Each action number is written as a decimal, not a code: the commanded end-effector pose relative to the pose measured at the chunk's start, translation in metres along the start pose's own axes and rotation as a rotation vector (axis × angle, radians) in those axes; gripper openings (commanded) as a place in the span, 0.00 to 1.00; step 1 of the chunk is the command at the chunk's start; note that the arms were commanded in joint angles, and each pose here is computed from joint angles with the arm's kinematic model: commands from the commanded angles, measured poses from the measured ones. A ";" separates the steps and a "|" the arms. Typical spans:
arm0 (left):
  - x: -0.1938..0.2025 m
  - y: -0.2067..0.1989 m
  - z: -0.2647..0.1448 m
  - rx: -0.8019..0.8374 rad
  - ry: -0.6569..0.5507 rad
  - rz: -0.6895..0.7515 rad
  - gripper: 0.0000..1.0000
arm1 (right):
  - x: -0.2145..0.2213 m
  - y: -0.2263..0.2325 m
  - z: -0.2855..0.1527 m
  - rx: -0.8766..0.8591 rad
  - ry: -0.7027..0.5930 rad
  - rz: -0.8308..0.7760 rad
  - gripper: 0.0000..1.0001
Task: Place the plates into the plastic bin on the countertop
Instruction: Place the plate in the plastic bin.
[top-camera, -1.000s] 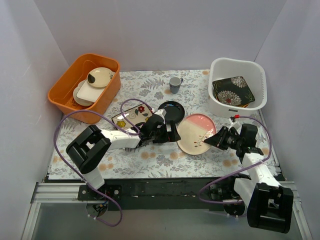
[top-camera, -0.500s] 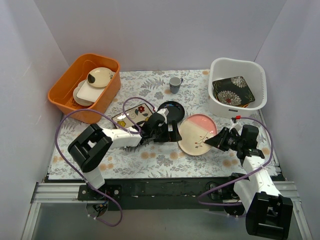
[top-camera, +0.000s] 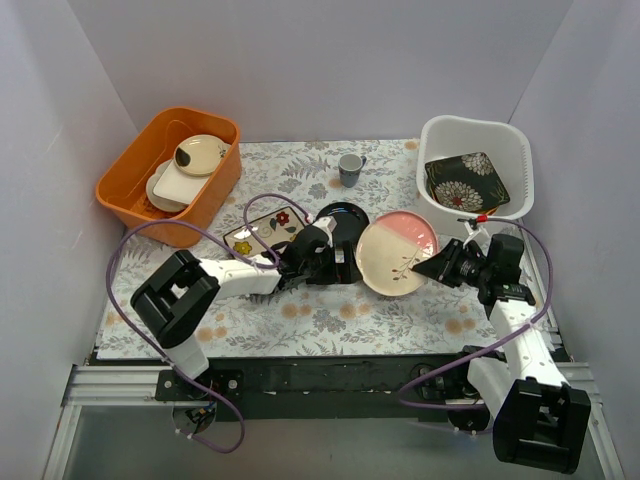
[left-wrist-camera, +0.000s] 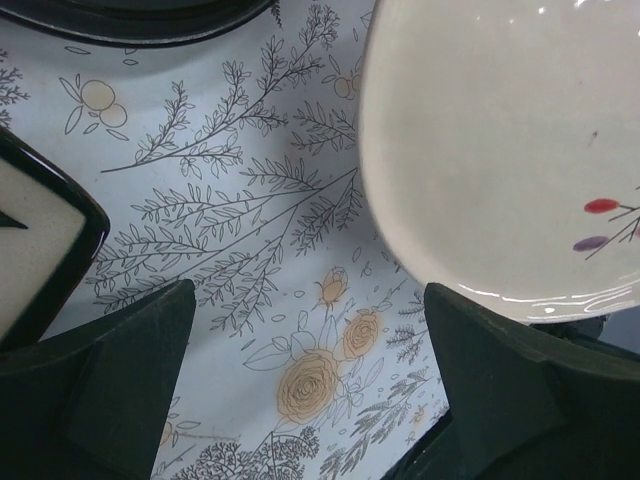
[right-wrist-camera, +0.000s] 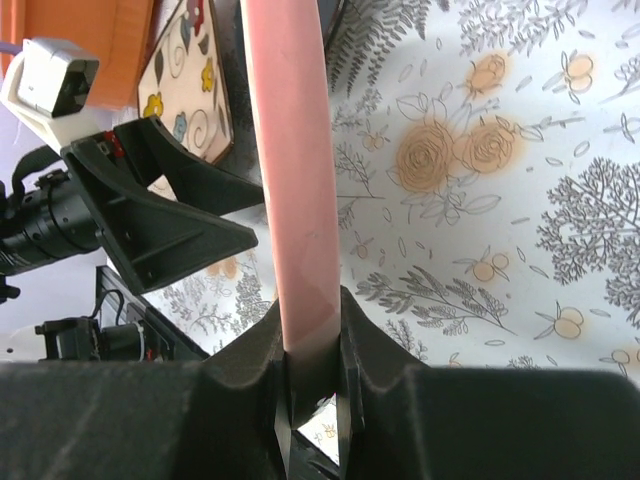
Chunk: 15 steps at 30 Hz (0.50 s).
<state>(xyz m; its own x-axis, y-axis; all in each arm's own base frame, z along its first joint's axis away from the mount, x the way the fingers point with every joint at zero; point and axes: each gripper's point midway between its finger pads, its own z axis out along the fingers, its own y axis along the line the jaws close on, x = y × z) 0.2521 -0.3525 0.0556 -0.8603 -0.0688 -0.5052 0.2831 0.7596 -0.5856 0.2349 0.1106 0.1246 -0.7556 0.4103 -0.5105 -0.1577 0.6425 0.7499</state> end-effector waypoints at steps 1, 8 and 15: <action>-0.009 -0.017 -0.023 0.050 -0.048 0.008 0.98 | -0.043 0.047 -0.006 -0.159 -0.069 -0.139 0.01; -0.011 -0.027 -0.042 0.098 -0.080 0.024 0.98 | -0.062 0.055 -0.003 -0.179 -0.092 -0.147 0.01; -0.010 -0.031 -0.042 0.118 -0.077 0.042 0.98 | -0.080 0.060 -0.003 -0.167 -0.130 -0.180 0.01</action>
<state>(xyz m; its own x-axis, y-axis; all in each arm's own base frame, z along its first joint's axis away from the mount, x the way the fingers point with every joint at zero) 0.2358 -0.3438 0.0906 -0.8327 -0.0964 -0.5453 0.3252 0.7120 -0.6224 0.2621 0.1099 0.1501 -0.7401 0.4142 -0.5299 -0.1909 0.6261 0.7560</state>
